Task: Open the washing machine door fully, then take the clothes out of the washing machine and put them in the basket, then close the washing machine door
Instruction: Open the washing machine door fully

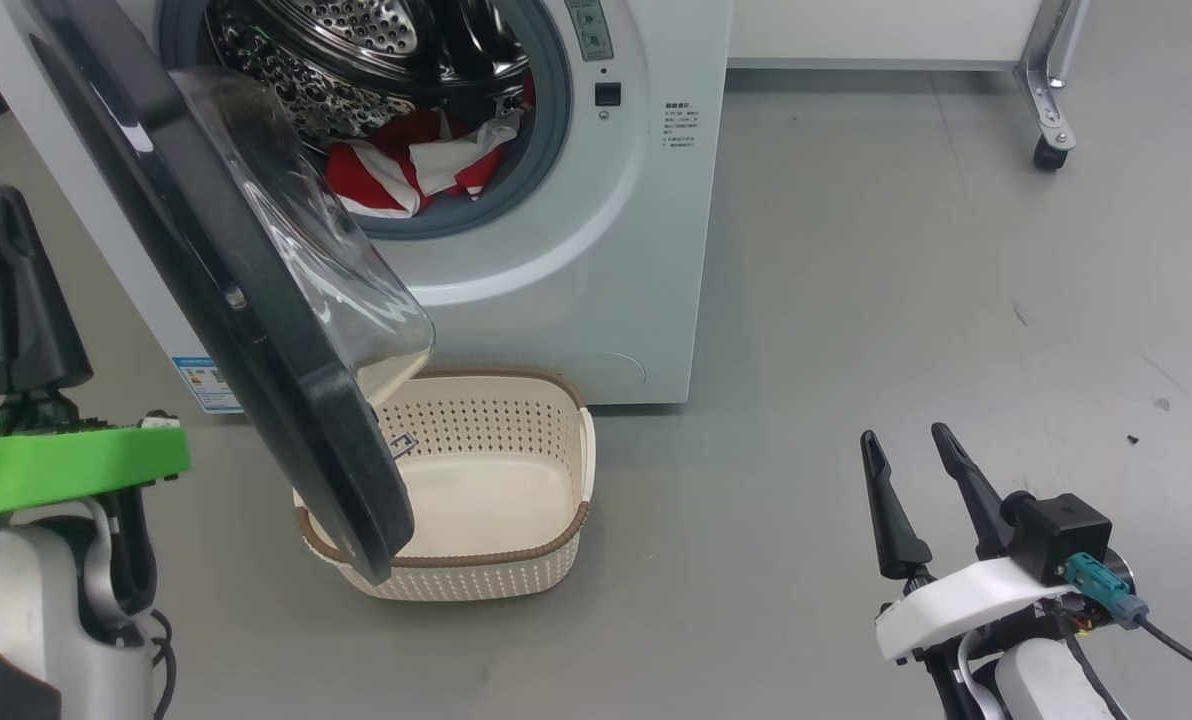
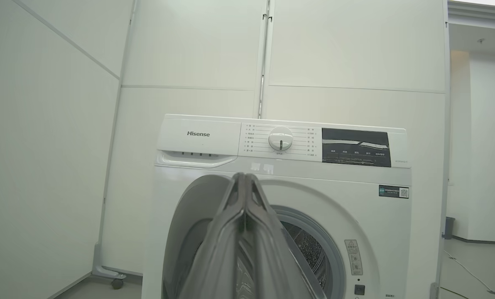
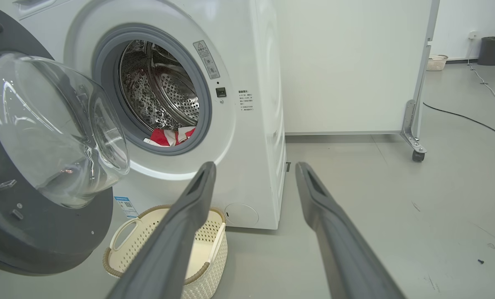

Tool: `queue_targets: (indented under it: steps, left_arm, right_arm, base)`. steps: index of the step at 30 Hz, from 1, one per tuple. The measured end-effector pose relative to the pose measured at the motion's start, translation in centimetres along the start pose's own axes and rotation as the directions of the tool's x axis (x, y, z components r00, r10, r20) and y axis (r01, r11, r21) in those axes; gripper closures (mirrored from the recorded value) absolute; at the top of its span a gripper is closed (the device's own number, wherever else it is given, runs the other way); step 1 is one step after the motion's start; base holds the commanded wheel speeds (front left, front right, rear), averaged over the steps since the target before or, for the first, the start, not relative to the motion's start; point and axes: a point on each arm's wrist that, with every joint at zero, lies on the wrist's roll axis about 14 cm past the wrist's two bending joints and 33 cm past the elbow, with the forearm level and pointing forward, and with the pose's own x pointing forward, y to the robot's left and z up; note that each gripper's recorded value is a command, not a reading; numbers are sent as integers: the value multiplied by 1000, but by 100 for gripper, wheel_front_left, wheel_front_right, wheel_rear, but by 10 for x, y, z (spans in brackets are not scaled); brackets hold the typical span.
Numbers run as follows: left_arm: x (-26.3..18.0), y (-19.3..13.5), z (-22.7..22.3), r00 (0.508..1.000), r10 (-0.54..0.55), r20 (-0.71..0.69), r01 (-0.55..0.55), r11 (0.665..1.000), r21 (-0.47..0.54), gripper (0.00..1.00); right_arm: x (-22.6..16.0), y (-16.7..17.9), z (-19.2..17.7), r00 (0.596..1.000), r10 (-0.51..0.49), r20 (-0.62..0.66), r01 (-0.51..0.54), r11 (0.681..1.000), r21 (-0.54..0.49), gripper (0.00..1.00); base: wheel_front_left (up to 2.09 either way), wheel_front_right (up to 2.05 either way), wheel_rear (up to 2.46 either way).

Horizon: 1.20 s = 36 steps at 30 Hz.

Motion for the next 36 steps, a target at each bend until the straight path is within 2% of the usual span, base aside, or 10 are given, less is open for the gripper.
queue_targets:
  steps: [7, 14, 19, 26, 36]
  left_arm:
    - [20, -23, 32, 991, -87, 100, 86, 996, 15, 100]
    - [27, -55, 37, 978, -184, 98, 184, 983, 9, 100]
    - [22, -85, 14, 963, -270, 1, 270, 963, -16, 100]
    - [-4, -106, -31, 931, -324, -166, 314, 946, -84, 100]
    - [-39, -120, -72, 870, -366, -330, 335, 930, -151, 100]
  right_arm:
    - [-1, 2, 1, 1000, 2, 5, -2, 1000, 3, 0]
    - [-3, 1, 0, 1000, -8, 7, 8, 1000, 14, 0]
    - [-4, -5, 2, 1000, -26, 12, 26, 1000, 16, 0]
    - [-5, -6, 3, 999, -34, 18, 34, 999, 12, 0]
    - [-6, -4, 2, 1000, -23, 14, 23, 1000, 9, 0]
  base:
    - [0, 0, 0]
    - [0, 0, 0]
    - [0, 0, 0]
    - [0, 0, 0]
    - [0, 0, 0]
